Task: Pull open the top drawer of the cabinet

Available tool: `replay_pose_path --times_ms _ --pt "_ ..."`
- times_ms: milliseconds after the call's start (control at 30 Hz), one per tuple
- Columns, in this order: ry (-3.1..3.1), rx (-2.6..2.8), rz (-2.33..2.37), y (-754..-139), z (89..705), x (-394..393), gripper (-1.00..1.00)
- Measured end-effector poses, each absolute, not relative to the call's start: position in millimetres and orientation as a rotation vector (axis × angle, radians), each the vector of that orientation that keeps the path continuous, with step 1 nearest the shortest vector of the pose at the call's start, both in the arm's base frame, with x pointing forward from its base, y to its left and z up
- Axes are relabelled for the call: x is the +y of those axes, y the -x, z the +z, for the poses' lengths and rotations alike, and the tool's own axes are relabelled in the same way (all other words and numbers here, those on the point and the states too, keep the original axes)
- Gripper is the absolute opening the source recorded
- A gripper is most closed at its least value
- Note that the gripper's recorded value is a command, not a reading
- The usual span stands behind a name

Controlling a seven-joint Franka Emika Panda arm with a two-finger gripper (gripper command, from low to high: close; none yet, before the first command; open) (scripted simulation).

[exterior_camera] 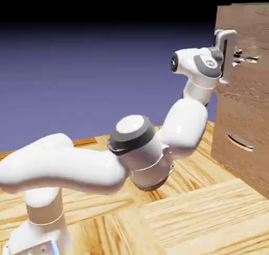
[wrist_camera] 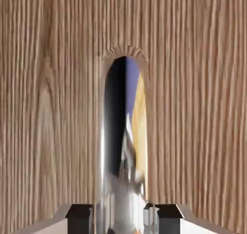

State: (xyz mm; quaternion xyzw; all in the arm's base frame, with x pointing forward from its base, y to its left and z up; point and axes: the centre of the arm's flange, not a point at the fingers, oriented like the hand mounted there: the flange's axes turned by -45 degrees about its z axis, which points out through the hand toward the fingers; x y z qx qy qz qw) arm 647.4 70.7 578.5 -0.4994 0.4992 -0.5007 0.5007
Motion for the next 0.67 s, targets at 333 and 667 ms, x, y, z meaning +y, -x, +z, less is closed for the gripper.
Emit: replay_pose_path --times_ms 333,667 --pt "1.207 1.207 -1.211 -551.9 578.6 70.6 -1.00" --pt "1.210 1.209 -1.209 -470.9 578.4 70.5 1.00"
